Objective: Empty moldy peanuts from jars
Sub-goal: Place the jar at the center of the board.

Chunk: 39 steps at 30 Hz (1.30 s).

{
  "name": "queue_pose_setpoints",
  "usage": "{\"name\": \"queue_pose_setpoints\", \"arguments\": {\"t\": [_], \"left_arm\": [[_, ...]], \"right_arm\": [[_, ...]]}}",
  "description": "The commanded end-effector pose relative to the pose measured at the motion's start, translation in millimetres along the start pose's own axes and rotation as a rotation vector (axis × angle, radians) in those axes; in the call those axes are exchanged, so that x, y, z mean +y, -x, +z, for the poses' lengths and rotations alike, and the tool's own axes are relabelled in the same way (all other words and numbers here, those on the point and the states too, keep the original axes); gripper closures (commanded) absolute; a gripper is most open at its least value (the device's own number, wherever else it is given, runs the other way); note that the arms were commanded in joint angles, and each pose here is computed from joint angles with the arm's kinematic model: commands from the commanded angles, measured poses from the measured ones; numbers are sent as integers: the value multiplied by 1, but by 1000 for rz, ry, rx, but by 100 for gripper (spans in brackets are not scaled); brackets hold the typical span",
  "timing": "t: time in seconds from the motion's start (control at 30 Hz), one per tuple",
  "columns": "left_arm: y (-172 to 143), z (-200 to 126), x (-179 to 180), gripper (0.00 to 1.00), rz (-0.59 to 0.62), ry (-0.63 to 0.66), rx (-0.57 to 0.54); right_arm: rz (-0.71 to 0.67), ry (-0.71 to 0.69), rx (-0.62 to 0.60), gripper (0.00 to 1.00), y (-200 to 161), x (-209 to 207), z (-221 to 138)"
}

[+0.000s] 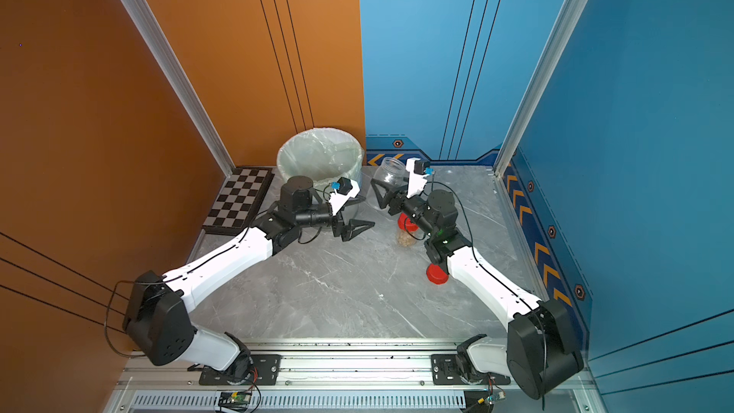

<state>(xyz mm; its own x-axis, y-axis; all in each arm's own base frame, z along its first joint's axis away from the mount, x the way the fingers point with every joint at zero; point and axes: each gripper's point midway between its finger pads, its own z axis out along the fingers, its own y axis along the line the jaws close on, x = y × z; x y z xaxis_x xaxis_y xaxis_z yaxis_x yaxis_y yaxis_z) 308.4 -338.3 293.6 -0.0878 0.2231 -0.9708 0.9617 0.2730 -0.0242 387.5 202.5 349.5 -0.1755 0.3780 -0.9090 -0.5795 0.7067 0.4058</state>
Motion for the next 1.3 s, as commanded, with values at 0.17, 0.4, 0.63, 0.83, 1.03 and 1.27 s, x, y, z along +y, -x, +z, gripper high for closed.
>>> {"name": "queue_pose_setpoints", "arguments": {"t": [0.17, 0.4, 0.63, 0.83, 1.03, 1.27], "left_arm": [[12, -19, -23, 8, 70, -7, 4], [10, -41, -5, 7, 120, 187, 39], [-11, -52, 26, 7, 114, 381, 91], [-29, -51, 26, 5, 106, 389, 112], [-31, -51, 26, 5, 108, 383, 99], [-33, -52, 26, 4, 107, 379, 102]], "right_arm": [[-136, -347, -29, 52, 24, -92, -43], [-135, -641, -29, 51, 5, -193, -83], [-62, -786, -34, 51, -32, -284, -109], [-65, -867, 1, 51, -58, -332, -112], [-100, -909, 52, 51, -76, -355, -107], [-148, -965, 96, 48, -87, -362, -97]]}}
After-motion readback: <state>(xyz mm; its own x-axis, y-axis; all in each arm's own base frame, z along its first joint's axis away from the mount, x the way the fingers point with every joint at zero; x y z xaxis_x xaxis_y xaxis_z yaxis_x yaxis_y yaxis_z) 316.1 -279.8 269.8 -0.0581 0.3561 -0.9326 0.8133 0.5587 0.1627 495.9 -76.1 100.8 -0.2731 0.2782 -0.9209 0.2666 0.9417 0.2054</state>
